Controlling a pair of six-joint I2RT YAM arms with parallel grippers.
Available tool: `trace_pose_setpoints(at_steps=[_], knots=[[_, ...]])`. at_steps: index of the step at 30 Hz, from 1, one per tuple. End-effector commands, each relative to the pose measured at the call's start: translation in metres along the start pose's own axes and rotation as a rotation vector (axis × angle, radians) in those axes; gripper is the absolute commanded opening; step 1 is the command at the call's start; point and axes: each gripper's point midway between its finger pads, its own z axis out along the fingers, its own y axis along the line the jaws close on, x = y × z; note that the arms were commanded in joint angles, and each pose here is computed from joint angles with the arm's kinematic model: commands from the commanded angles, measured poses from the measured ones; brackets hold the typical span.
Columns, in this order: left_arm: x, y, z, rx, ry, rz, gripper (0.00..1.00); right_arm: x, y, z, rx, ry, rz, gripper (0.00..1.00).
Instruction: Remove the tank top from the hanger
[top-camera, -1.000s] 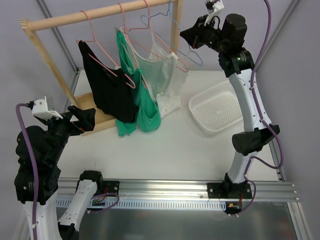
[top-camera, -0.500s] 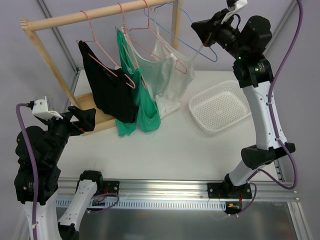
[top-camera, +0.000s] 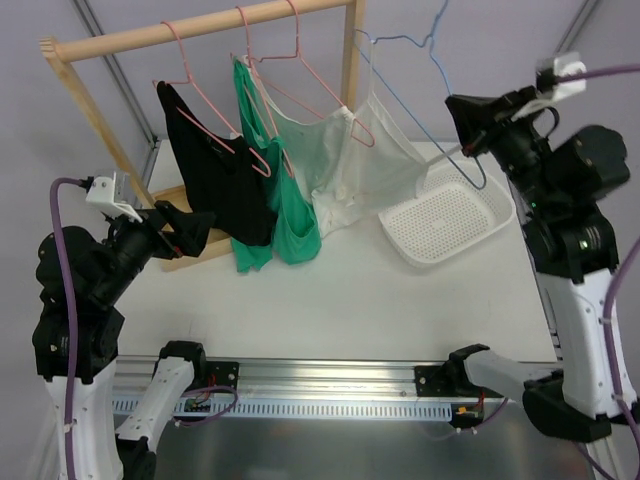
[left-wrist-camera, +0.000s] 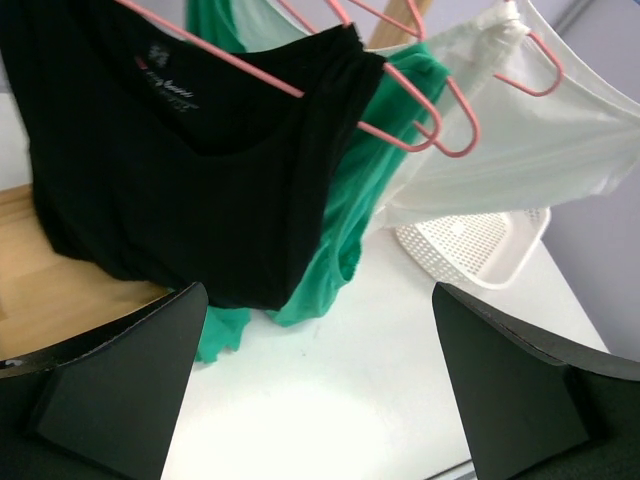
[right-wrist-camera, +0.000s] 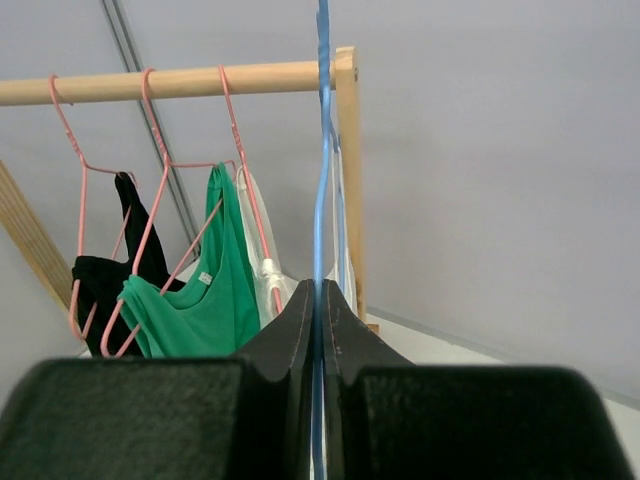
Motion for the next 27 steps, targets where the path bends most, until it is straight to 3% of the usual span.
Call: trace_pose_setpoints(at_steps=[1,9,17,24,27], knots=[[-0.014,-0.029,0.01,0.163,-0.013,-0.005,0.99,-0.035,-0.006,-0.047,0.098,-0.124,0.002,0.0],[-0.034,-0.049,0.041,0.299,-0.026,-0.035,0.99,-0.044,0.02,-0.115,0.048,-0.144,0.11,0.0],[-0.053,-0.086,0.069,0.47,0.015,0.003,0.99,-0.046,0.045,-0.132,-0.057,-0.113,0.2,0.0],[-0.046,-0.091,0.088,0.469,0.107,-0.208,0.99,-0.041,0.052,-0.142,-0.084,-0.108,0.204,0.0],[-0.035,-0.108,0.089,0.563,0.099,-0.187,0.99,-0.043,0.063,-0.147,-0.14,-0.102,0.228,0.0]])
